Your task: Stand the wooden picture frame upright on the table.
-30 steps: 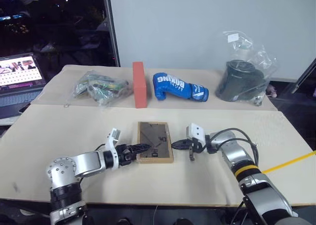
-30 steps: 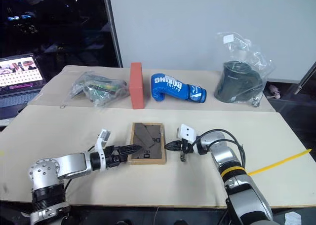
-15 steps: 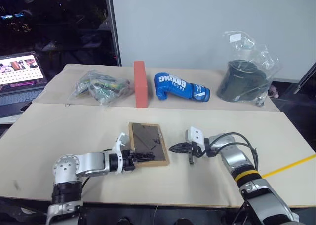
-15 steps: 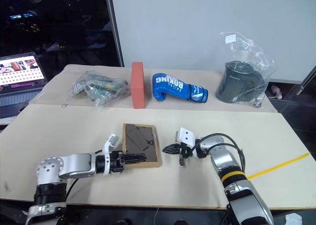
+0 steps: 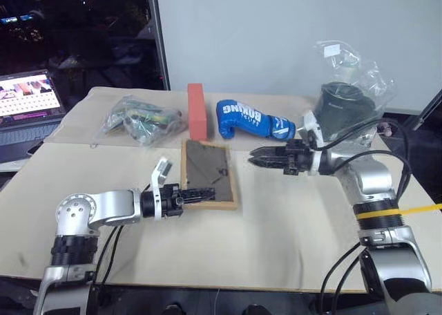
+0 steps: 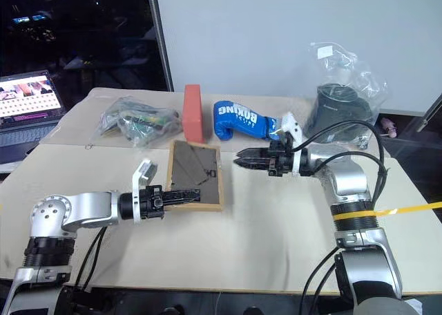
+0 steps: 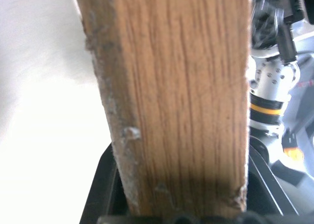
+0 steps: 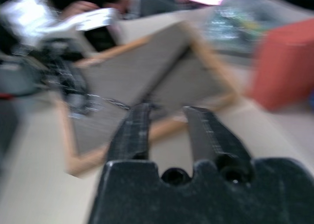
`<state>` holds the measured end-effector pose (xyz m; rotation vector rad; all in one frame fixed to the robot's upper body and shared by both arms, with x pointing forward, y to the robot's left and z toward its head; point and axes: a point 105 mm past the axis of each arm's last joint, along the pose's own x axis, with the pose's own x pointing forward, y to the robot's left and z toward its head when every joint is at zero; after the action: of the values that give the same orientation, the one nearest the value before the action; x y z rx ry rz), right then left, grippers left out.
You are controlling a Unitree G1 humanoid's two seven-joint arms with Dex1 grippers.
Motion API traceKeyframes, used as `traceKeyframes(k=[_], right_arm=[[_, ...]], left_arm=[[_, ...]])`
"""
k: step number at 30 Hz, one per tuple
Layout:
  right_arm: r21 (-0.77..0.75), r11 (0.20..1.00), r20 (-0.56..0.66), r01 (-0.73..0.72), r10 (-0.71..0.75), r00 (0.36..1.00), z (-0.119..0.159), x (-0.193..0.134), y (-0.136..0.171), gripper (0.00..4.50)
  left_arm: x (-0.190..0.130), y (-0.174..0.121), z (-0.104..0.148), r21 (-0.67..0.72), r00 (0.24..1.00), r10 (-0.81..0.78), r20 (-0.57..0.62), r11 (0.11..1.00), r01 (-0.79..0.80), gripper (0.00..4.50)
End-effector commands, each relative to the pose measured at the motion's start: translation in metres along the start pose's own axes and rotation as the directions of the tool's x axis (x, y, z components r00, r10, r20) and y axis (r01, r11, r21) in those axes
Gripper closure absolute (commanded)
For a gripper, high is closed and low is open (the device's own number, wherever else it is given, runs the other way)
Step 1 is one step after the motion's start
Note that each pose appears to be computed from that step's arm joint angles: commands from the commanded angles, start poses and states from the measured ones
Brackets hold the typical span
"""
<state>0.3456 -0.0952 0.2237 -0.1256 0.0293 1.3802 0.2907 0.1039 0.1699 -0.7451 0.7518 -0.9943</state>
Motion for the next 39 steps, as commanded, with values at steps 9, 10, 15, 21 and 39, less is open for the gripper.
traceKeyframes(k=[9, 10, 15, 21, 39], right_arm=[[-0.003, 0.990, 0.027, -0.143, 0.143, 0.989, 0.004, 0.038, 0.018, 0.02], [-0.008, 0.983, 0.051, -0.182, 0.182, 0.982, 0.008, 0.040, 0.024, 0.02], [-0.078, 0.959, 0.105, -0.273, 0.280, 0.954, 0.023, 0.036, 0.044, 0.02], [-0.184, 0.948, 0.062, -0.262, 0.277, 0.959, 0.020, 0.023, 0.053, 0.02], [-0.415, 0.909, -0.136, 0.050, -0.116, 0.984, 0.001, -0.040, 0.001, 0.02]], left_arm=[[0.017, -0.038, 0.002, 0.206, 0.993, -0.044, -0.105, 0.976, 0.065, 3.33], [0.018, -0.039, 0.003, 0.205, 0.993, -0.052, -0.107, 0.976, 0.073, 3.33], [0.014, -0.032, 0.014, 0.175, 0.997, -0.034, -0.071, 0.983, 0.046, 3.33], [0.006, -0.030, 0.035, 0.002, 0.990, -0.142, 0.025, 0.990, 0.142, 3.33], [-0.010, -0.057, 0.043, -0.047, 0.918, -0.396, -0.016, 0.917, 0.395, 3.33]])
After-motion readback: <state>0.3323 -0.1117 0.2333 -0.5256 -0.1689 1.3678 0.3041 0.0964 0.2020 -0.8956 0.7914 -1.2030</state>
